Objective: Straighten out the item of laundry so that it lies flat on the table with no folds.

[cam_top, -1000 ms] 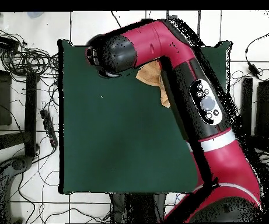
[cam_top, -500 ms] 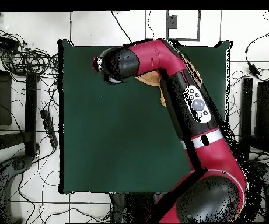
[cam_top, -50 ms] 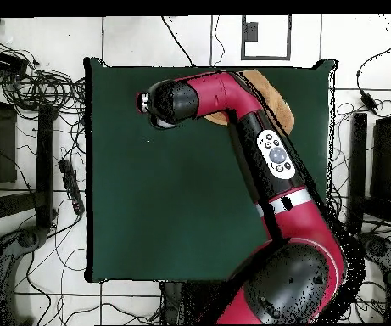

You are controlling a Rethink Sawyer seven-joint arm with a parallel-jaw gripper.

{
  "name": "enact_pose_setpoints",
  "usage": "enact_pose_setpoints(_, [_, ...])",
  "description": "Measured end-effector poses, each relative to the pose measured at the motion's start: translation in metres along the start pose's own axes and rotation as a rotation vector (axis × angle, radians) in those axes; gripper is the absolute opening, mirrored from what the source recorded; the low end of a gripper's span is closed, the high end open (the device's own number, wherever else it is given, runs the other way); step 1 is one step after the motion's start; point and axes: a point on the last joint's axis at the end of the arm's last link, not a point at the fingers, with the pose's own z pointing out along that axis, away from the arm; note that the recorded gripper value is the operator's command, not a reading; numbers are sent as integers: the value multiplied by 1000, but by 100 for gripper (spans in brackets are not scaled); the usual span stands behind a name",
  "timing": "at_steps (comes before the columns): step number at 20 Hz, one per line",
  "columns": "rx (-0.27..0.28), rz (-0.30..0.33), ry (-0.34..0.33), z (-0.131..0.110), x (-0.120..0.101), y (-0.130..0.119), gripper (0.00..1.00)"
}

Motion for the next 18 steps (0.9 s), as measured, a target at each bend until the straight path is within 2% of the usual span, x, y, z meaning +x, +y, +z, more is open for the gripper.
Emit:
enact_pose_setpoints(4, [4, 12, 3, 5, -1, -2, 100])
enact_pose_setpoints(8, [17, 29, -28, 3, -18, -5, 100])
enact_pose_setpoints(9, [26, 39, -57, -1, -34, -7, 100])
enact_pose_setpoints(15, [57, 49, -135, -22, -79, -13, 100])
enact_pose_setpoints(18, [66, 38, -149, -29, -92, -15, 100])
